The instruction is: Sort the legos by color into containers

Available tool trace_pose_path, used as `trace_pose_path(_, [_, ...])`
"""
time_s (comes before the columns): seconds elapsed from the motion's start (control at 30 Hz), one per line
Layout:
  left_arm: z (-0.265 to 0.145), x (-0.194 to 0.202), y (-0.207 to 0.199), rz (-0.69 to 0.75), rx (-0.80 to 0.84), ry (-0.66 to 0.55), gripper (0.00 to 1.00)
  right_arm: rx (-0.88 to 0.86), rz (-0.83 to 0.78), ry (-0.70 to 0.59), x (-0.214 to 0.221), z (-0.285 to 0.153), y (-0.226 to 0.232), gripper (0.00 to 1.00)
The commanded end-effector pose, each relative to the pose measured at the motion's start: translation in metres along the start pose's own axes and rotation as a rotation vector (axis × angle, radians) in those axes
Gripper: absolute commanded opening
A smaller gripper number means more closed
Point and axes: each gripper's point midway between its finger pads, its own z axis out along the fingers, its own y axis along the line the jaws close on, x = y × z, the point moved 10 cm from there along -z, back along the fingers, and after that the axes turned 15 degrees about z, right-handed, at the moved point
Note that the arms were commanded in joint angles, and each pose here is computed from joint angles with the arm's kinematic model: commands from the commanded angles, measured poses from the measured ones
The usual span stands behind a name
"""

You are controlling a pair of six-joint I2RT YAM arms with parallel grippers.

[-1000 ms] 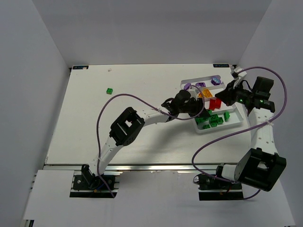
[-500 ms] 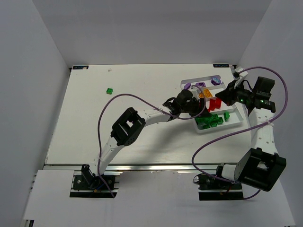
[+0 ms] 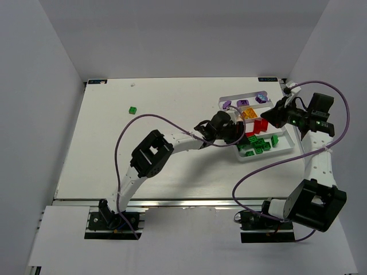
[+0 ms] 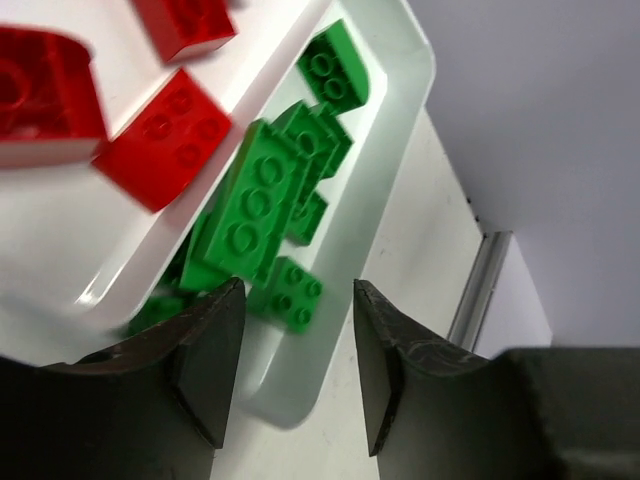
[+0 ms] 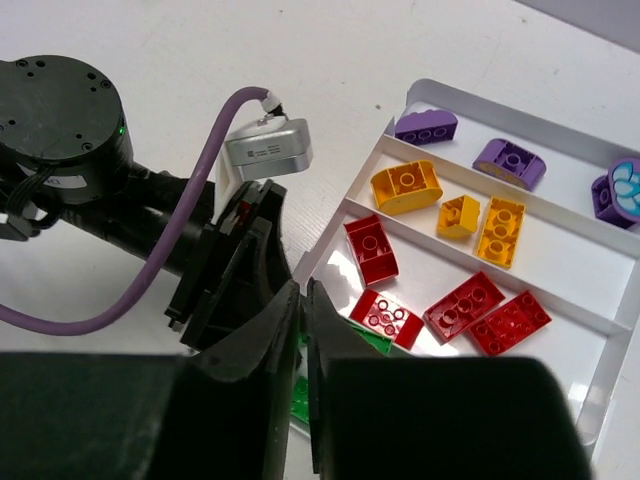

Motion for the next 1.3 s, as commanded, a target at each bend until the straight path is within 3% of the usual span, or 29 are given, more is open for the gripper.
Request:
trace_pose_path(0.0, [-0.039, -0.039, -0.021, 0.07, -0.049, -0.108, 0.55, -0.067, -0.084, -0.045, -0.017, -0.005, 0.008, 0.14])
trace_pose_path(0.17, [-0.091, -0.06, -0.023, 0.11, -0.145, -0.187, 0.55, -0.178, -0.127, -0.045, -0.026, -0.006, 0.015, 0.38])
trace_pose_path(0.37, [-0.155, -0.059, 0.006, 0.058, -0.313, -0.254, 0.58, -0.232, -0.156, -0.027, -0.022, -0.005, 0.016, 0.5])
trace_pose_path(0.63, [-0.223, -0.048, 0.068, -0.102, -0.567, -0.258, 0.68, -0.232, -0.139, 0.006, -0.013, 0.001, 0.013, 0.55])
trace_pose_path(0.87, [-0.28, -0.048, 0.127, -0.285, -0.911, -0.233, 0.78, -0.223, -0.139, 0.074, -0.002, 0.016, 0.013, 0.56])
trace_pose_path(1.1, [-0.323, -0.045, 0.174, -0.426, -1.049, -0.169, 0.83, -0.206, -0.191, 0.194, 0.01, 0.042, 0.024, 0.6])
trace_pose_path(1.27, [-0.346, -0.055, 0.208, -0.496, -1.18, -0.108, 0.86, -0.21, -0.179, 0.211, 0.019, 0.053, 0.027, 0.63])
